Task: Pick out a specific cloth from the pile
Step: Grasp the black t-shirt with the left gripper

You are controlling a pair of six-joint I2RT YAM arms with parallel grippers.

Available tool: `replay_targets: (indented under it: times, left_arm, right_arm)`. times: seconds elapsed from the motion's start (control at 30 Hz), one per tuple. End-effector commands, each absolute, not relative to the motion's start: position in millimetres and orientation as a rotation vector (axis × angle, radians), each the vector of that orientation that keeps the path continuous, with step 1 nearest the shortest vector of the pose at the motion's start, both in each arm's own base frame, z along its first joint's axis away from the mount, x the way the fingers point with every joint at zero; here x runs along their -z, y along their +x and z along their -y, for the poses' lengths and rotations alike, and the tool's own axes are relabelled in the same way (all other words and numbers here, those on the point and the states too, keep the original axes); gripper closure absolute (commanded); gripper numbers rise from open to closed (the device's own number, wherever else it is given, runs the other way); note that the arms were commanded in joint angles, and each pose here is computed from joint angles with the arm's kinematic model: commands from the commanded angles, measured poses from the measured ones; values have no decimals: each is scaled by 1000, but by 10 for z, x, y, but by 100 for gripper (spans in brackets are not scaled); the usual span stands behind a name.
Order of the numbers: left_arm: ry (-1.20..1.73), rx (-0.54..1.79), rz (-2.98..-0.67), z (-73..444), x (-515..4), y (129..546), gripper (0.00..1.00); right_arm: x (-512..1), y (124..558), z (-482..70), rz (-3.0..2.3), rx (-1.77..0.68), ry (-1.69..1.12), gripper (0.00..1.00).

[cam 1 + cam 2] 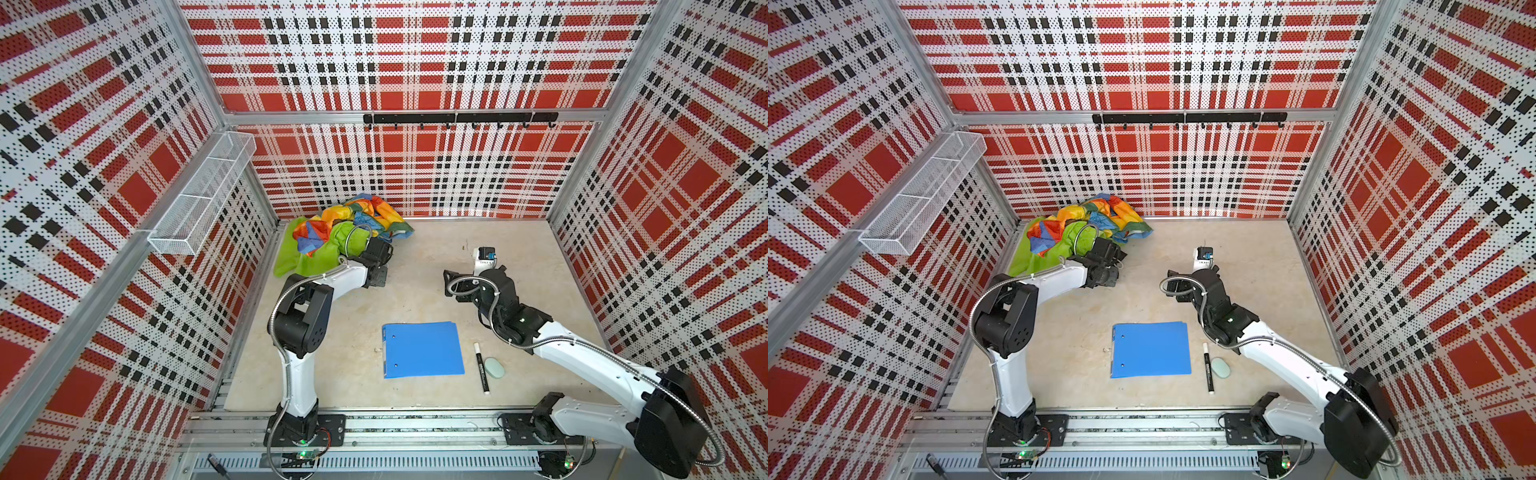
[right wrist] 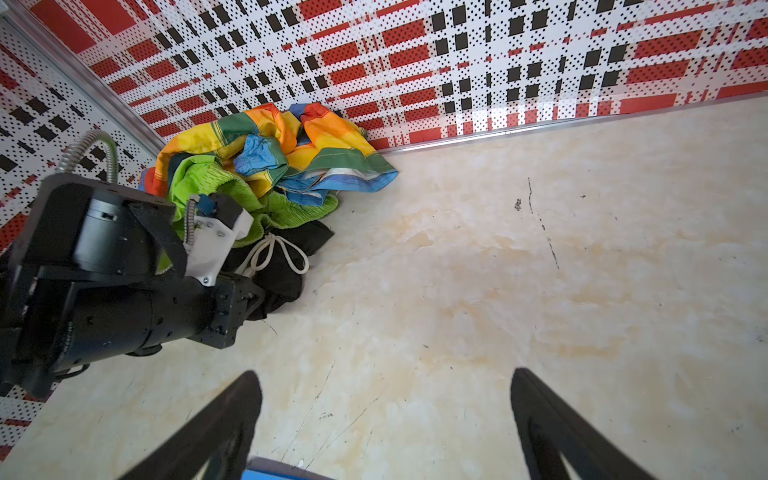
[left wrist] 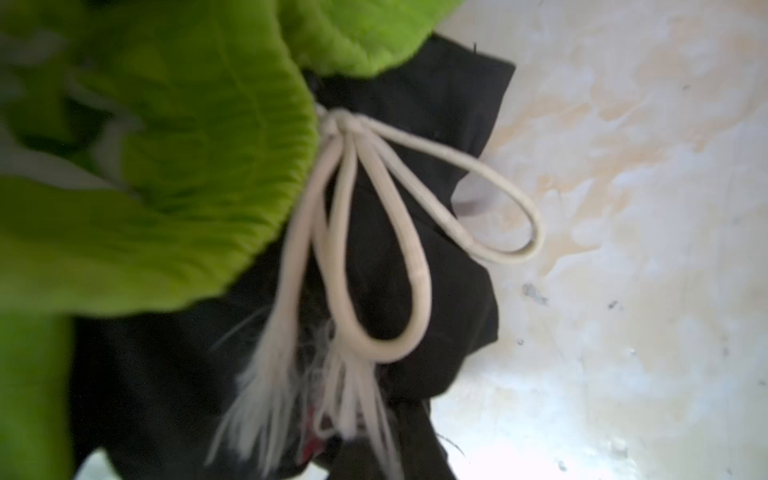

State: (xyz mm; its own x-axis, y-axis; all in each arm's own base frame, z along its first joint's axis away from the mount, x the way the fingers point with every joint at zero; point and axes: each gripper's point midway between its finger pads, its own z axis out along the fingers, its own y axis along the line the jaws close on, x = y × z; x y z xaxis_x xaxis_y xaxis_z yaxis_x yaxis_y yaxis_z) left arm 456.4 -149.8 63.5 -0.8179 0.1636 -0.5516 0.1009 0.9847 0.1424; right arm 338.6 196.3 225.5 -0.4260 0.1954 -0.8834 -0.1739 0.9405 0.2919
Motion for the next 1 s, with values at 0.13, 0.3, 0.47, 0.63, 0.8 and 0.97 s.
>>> replay_targets:
  times: [0.13,0.3,0.47,0.63,0.8,0.97]
  left_arm:
    - [149,-51,-2312,1505,-1941,4549,94]
    - [121,16,-2228,1397,-2499,4495,94]
    - [98,94,-2136,1304,-3019,4478,94]
    - [142,211,-2055,1344,-3402,4460,94]
    - [225,270,-2008,1430,-3560,4391,96]
    - [253,338,-1930,1480,-3798,4307,95]
  right_arm:
    - [-2358,3379,-1975,-1927,-456,58,0]
    - [-2374,3388,-1989,-1924,-461,53,0]
    - [-2384,3375,-1969,-1920,-459,55,0]
    - [-2375,3368,-1972,-1921,-464,58,0]
    - [-2385,3367,-1980,-1920,-469,56,0]
    - [-2374,3378,-1994,-1923,-469,53,0]
